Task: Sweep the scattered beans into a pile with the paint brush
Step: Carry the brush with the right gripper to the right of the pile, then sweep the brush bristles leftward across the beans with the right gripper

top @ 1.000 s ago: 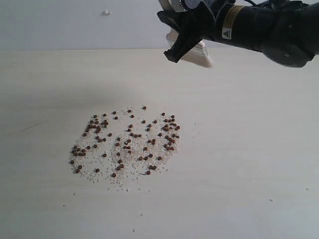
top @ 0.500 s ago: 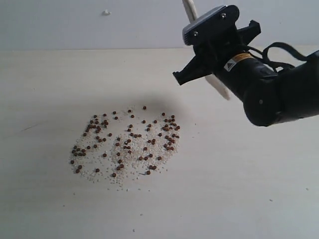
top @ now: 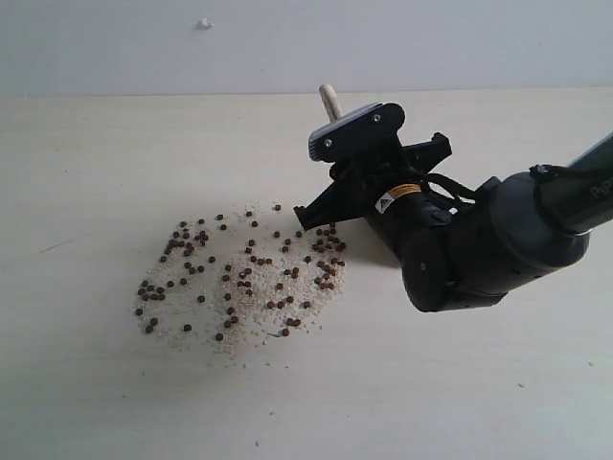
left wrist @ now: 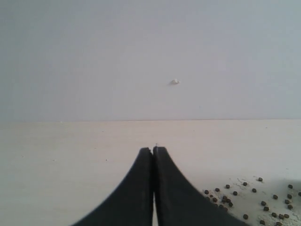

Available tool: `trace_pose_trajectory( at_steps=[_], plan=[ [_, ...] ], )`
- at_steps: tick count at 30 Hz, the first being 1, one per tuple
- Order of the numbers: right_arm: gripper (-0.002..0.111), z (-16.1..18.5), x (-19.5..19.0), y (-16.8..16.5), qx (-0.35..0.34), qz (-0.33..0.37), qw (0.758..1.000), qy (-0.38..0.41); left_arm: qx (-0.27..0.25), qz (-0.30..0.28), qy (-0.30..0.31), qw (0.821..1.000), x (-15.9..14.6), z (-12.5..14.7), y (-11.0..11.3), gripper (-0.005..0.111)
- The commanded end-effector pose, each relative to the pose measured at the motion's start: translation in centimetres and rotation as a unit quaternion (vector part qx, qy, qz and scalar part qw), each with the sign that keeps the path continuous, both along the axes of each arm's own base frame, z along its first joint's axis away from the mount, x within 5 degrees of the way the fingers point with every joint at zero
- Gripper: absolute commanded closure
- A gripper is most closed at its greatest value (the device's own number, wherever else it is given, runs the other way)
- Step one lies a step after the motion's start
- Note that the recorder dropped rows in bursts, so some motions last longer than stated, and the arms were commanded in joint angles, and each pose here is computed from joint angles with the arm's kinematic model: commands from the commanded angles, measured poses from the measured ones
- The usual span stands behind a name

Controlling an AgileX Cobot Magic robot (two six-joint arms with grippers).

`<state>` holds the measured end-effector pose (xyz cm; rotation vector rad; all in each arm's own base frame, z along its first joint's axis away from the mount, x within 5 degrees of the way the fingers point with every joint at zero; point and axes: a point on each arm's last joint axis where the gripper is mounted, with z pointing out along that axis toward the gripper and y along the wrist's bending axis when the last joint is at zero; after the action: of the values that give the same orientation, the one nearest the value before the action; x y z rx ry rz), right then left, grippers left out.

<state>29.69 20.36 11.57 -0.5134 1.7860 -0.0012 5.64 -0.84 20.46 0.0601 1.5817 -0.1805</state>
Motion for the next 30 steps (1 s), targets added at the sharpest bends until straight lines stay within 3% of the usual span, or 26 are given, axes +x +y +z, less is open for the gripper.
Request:
trace_pose_trajectory(
  at_steps=[1, 8, 16, 20, 30],
  plan=[
    [0.108, -0.4, -0.3, 0.4, 0.047, 0.005, 0.998, 0.033, -0.009, 0.001, -0.007, 1.0, -0.1, 0.1, 0.0, 0.107],
    [0.108, -0.4, -0.9, 2.0, 0.129, 0.029, 0.989, 0.065, -0.009, 0.001, -0.007, 1.0, -0.1, 0.1, 0.0, 0.107],
    [0.108, 1.2, -1.3, 7.4, 0.148, 0.078, 0.983, 0.073, -0.009, 0.001, -0.007, 1.0, -0.1, 0.1, 0.0, 0.107],
    [0.108, 2.1, -1.9, 9.2, 0.131, 0.08, 0.987, 0.048, -0.009, 0.001, -0.007, 1.0, -0.1, 0.1, 0.0, 0.107],
    [0.108, 6.8, -2.0, 8.3, 0.049, 0.078, 0.995, -0.046, -0.009, 0.001, -0.007, 1.0, -0.1, 0.1, 0.0, 0.107]
  ],
)
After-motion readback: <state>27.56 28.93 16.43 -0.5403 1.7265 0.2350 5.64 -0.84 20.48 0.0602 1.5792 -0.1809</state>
